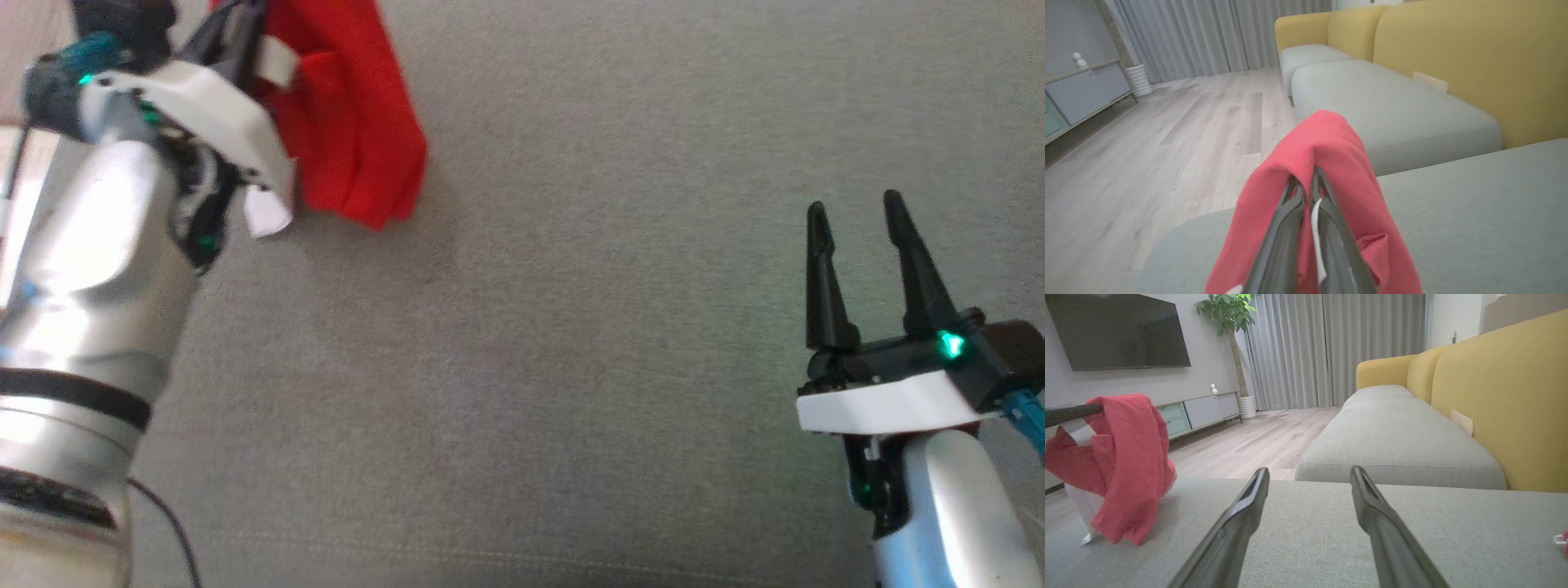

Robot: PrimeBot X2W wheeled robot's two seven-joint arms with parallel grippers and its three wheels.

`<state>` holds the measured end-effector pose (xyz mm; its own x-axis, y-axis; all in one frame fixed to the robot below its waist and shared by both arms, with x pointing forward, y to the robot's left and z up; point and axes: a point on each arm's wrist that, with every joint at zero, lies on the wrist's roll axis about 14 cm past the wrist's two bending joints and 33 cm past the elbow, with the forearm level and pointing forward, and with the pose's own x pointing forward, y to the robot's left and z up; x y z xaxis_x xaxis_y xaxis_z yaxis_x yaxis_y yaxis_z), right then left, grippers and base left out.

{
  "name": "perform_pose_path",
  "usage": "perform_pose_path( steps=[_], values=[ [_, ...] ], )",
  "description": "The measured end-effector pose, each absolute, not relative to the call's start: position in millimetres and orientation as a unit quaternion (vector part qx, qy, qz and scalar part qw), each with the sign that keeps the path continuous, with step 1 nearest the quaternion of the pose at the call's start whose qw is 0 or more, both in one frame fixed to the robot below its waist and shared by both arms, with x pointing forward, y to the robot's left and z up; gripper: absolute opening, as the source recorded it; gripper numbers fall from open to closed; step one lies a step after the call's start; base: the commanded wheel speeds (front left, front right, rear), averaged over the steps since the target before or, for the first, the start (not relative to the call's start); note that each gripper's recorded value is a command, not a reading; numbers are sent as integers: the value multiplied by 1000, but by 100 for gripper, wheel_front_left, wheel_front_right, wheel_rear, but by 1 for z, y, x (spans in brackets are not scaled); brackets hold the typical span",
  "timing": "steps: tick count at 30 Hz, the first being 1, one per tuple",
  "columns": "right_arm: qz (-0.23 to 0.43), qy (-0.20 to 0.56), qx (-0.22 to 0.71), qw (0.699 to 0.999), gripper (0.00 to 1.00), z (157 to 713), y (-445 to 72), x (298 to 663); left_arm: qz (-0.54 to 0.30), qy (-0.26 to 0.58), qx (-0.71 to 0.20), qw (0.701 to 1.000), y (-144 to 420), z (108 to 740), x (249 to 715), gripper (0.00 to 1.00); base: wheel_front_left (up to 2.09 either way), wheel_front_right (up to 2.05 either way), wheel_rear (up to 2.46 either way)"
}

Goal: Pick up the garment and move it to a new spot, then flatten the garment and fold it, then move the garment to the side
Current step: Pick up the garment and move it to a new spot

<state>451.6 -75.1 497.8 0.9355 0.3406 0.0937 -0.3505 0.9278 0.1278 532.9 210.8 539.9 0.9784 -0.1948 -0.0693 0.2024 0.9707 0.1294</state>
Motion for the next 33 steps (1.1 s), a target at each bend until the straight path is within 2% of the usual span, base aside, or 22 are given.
perform_pose_path(
  steps=[11, 16, 20, 22, 28, 33],
  values=[
    [134, -54, 84, 986, 100, 517, -109, 421, -256, -57, -2, 965, 32, 590, 522, 0, 0, 0, 0],
    [107, -55, 91, 989, 100, 518, -128, 410, -308, -66, -16, 949, -30, 596, 511, 0, 0, 0, 0],
    [82, -50, 94, 991, 100, 515, -145, 401, -334, -41, -21, 941, -62, 581, 507, 0, 0, 0, 0],
    [71, -48, 95, 992, 100, 514, -152, 398, -351, -8, -5, 936, -75, 560, 503, 100, 0, 0, 0],
    [52, -51, 95, 993, 100, 515, -166, 400, -356, 40, 3, 934, -80, 513, 500, 100, 0, 0, 0],
    [61, -53, 97, 992, 100, 516, -159, 403, -340, 29, 4, 940, -63, 517, 502, 100, 0, 0, 0]
  ],
)
